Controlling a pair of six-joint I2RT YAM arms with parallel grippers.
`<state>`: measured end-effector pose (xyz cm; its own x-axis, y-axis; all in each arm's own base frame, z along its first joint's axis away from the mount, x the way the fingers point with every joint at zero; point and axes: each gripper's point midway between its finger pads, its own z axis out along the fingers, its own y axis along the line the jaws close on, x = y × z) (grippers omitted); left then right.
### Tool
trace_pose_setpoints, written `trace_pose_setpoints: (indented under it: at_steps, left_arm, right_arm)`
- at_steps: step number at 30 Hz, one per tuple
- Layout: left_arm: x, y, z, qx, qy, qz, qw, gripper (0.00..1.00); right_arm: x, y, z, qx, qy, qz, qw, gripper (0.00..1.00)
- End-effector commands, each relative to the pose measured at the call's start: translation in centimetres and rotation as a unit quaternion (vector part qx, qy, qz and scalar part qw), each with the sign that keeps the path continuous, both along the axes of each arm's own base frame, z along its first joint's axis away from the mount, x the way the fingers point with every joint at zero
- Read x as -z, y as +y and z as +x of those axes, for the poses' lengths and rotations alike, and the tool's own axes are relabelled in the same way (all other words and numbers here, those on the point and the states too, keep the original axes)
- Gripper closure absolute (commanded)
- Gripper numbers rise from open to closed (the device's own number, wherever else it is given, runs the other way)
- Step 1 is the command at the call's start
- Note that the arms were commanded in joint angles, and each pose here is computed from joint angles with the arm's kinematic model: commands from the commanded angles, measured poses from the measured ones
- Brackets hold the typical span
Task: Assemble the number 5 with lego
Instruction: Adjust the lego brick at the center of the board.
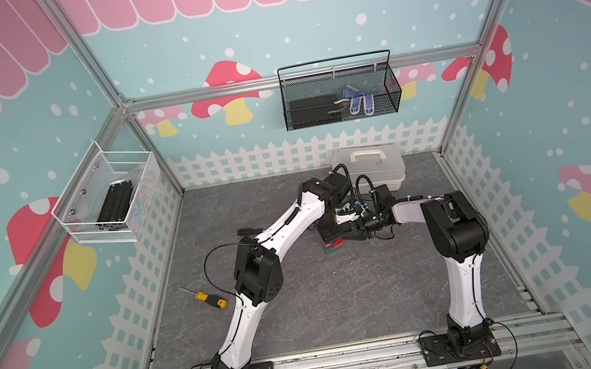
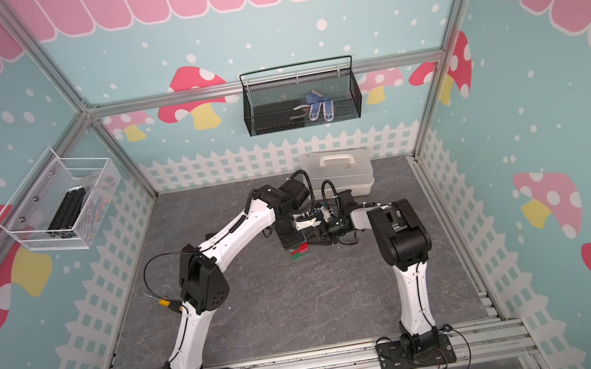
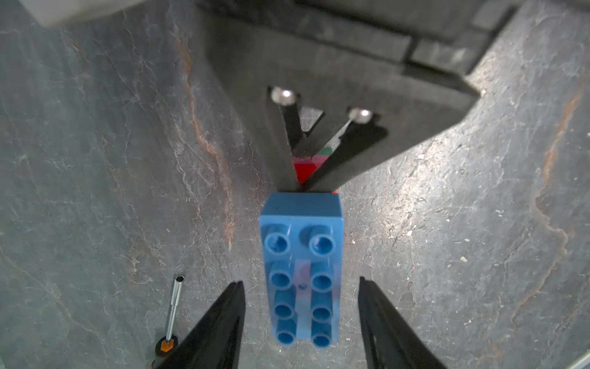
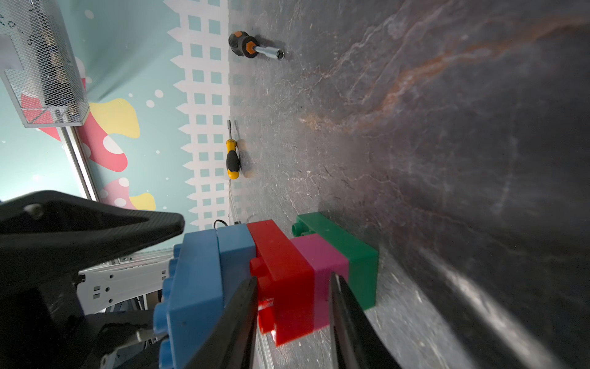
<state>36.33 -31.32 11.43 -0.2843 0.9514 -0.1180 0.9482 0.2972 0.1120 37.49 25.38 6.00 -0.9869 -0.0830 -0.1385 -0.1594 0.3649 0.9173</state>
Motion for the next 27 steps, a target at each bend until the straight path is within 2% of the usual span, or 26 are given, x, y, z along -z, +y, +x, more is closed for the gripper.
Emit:
trace_pose_setpoints:
  at_steps: [1,6,16,27]
  left_arm:
    - [-3.0,-0.6,0.0,0.003,-0.021,-0.027,0.999,0.4]
    - [-3.5,-0.6,0.5,-0.001,-0.031,-0.03,0.999,0.4]
    - [-4.0,-0.4,0.7,-0.007,-0.035,-0.034,0.999,0.4]
    - [-4.2,-0.2,0.7,-0.012,-0.034,-0.036,0.999,0.4]
  right_arm:
    - [2.2,-0.5,-0.5,0.01,0.011,-0.04,0.999,0.6]
    - [1.8,-0.5,-0.5,0.011,0.007,-0.032,0.999,0.55]
    - [2.1,-0.7,-0.4,0.015,0.009,-0.002,1.0,0.54]
    - [1.3,-0.9,-0.1,0.022,0.005,0.023,0.999,0.49]
